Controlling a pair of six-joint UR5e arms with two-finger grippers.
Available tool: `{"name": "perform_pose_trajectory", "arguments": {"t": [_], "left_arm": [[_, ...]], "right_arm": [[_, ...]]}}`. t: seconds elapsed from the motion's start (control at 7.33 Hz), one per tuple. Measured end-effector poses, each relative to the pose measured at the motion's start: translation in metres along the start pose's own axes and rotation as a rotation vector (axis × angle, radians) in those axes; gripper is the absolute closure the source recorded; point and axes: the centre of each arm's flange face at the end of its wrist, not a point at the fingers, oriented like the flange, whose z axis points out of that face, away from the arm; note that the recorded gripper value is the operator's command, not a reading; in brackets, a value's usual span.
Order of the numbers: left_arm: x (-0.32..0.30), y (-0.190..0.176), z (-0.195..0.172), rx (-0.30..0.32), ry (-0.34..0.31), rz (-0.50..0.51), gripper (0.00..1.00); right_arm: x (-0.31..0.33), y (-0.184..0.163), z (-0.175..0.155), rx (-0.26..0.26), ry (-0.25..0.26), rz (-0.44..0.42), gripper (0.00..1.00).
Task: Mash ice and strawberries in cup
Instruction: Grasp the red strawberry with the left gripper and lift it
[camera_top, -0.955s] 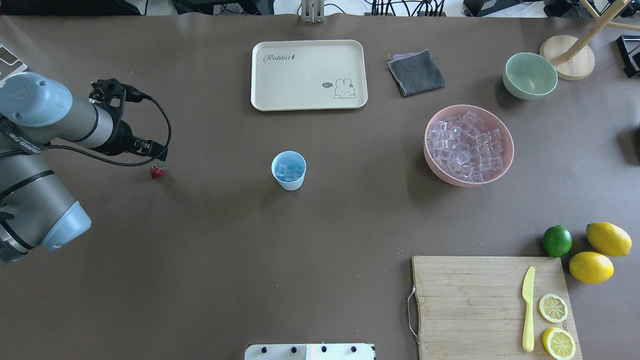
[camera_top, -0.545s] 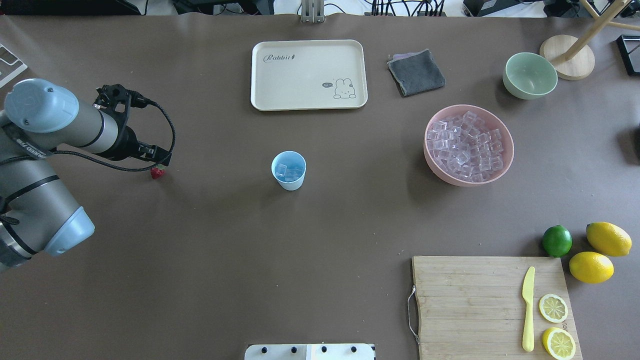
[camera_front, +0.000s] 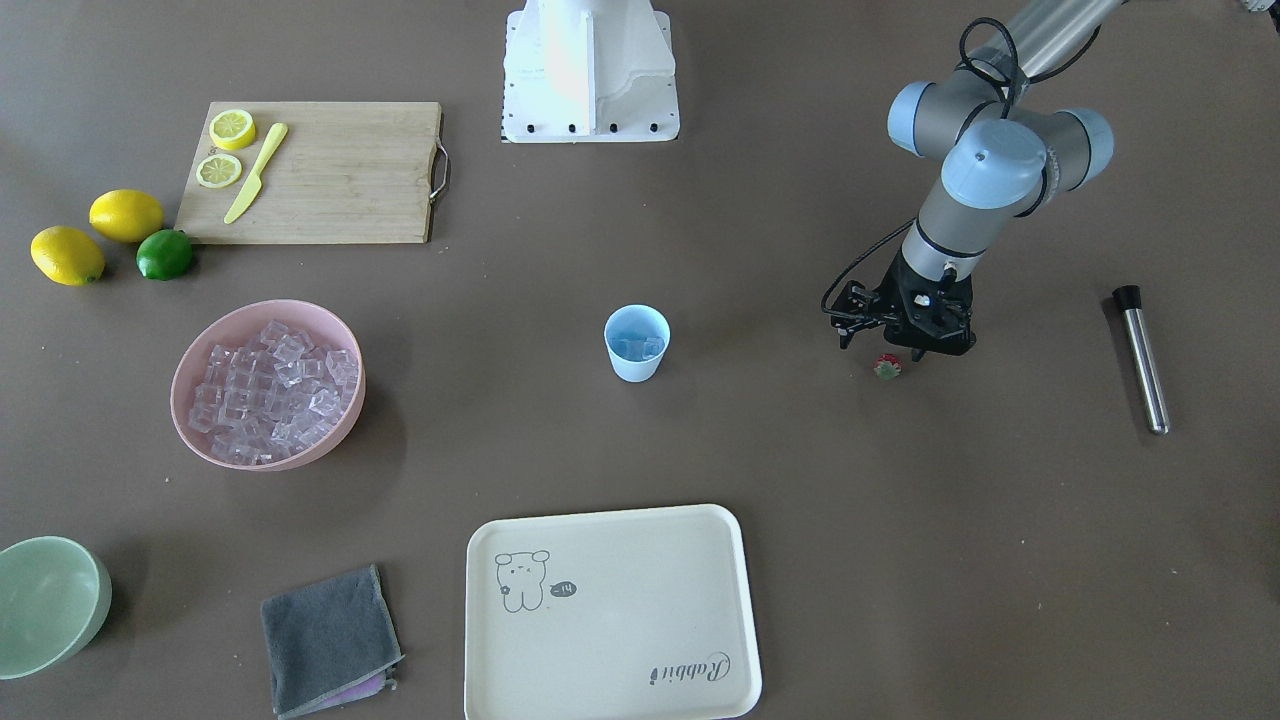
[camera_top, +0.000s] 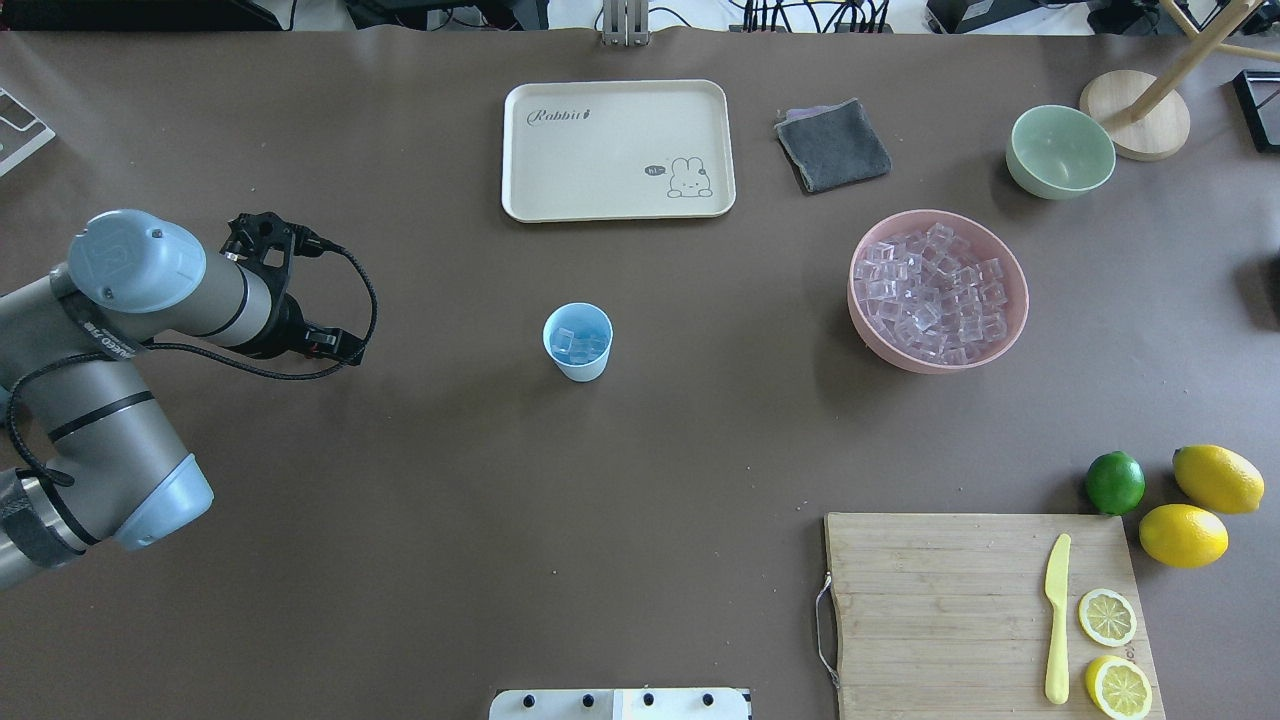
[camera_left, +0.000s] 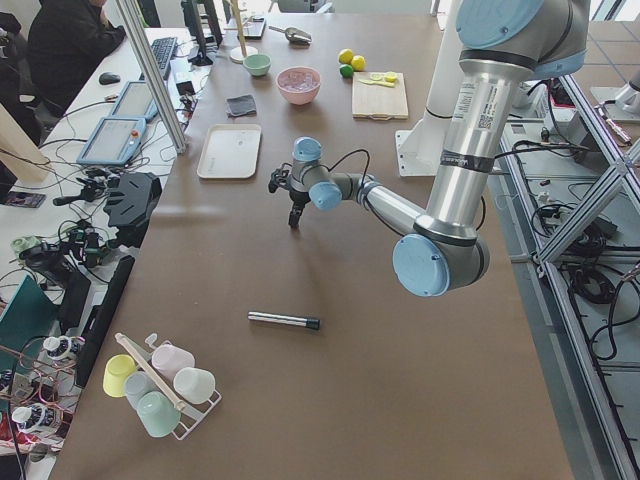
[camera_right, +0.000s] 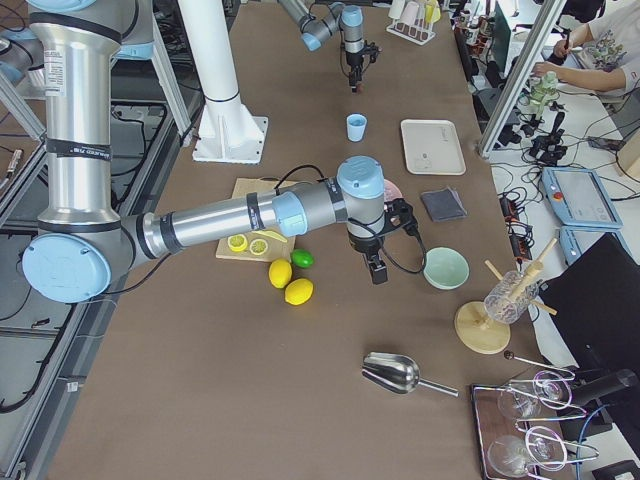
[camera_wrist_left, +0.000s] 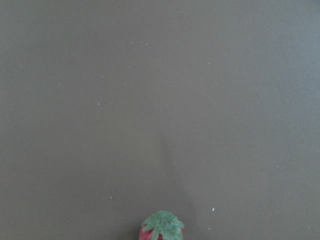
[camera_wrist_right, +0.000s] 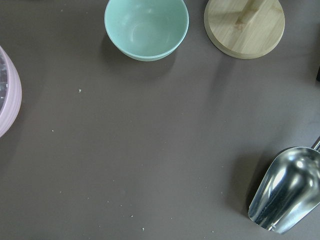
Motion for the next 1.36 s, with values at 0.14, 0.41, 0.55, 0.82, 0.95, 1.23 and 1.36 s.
{"name": "perform_pose_trajectory", "arguments": {"t": [0.14, 0.41, 0.55, 0.82, 0.95, 1.23, 1.36], "left_arm": [[0.000, -0.001, 0.003, -0.001, -0.005, 0.006, 0.10], [-0.008, -0.005, 0.011, 0.005, -0.027, 0.021, 0.22], [-0.010, -0.006, 0.012, 0.009, -0.031, 0.025, 0.51], [-0.011, -0.007, 0.012, 0.013, -0.033, 0.015, 1.00], [-0.011, -0.006, 0.012, 0.012, -0.031, 0.013, 1.00], [-0.009, -0.009, 0.006, 0.017, -0.021, 0.012, 1.00], [-0.006, -0.015, -0.008, 0.038, -0.008, 0.008, 1.00]], "right_arm": [[-0.001, 0.000, -0.001, 0.003, 0.001, 0.001, 0.02], [-0.002, -0.001, -0.001, 0.005, 0.000, 0.002, 0.02], [-0.002, -0.002, -0.001, 0.003, 0.000, 0.004, 0.02], [-0.003, -0.003, 0.000, 0.002, -0.001, 0.003, 0.02], [-0.003, -0.003, 0.000, 0.002, -0.001, 0.003, 0.02], [-0.004, -0.003, 0.000, 0.003, -0.001, 0.003, 0.02], [-0.004, -0.003, 0.000, 0.004, -0.001, 0.002, 0.02]]}}
